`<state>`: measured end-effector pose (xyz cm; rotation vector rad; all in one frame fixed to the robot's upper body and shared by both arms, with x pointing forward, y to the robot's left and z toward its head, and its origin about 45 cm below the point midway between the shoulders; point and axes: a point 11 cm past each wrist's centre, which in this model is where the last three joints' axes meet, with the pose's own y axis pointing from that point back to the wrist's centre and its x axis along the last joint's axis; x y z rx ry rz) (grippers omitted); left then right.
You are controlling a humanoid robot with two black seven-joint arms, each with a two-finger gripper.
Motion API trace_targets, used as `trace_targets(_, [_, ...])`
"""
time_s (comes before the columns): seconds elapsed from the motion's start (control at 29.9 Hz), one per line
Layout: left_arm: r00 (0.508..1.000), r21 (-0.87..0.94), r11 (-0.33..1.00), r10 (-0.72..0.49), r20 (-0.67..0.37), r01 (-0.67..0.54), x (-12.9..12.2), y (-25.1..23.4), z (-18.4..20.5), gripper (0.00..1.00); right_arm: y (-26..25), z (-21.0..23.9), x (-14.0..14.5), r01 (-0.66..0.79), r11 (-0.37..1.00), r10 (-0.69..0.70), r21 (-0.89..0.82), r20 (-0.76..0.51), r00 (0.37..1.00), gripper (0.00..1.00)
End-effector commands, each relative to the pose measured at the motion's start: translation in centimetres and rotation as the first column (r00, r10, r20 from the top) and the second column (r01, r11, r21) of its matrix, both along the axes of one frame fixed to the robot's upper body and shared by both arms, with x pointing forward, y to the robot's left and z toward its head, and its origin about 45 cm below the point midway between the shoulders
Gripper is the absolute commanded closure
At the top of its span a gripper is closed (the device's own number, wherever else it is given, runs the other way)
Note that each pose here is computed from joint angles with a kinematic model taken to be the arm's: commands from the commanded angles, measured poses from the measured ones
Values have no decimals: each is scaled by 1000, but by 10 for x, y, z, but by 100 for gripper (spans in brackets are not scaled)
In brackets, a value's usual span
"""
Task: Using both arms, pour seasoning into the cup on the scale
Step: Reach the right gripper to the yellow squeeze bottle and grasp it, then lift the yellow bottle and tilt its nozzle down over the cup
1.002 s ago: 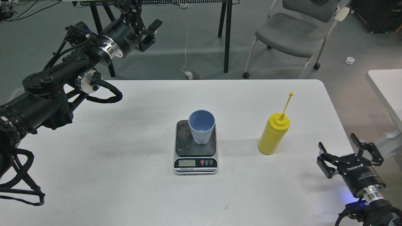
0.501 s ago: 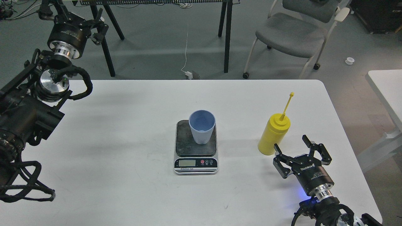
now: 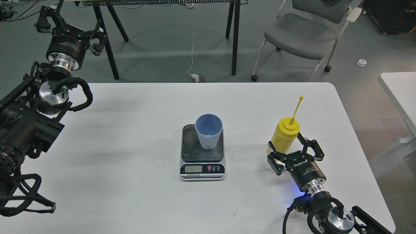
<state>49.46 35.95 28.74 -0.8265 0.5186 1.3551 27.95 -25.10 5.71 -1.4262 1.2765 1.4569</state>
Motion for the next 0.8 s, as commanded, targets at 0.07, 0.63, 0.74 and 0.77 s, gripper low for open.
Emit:
trace_targets(0.07, [1000, 3, 1000, 1, -1, -1, 0, 0, -1, 0, 9, -5, 15, 25, 1000, -25, -12, -3, 1000, 8])
trace_targets(0.63, [1000, 19, 1000, 8, -6, -8, 0, 2, 1, 0, -6, 56, 67, -13, 992, 36, -124, 188, 981, 57])
trace_targets(0.74, [1000, 23, 1000, 13, -7, -12, -1, 6, 1, 0, -6, 101, 90, -48, 963, 136, -265, 324, 936, 57])
trace_targets(0.77, [1000, 26, 1000, 15, -7, -15, -2, 8, 0, 0, -5, 116, 98, -56, 947, 175, -316, 363, 915, 57])
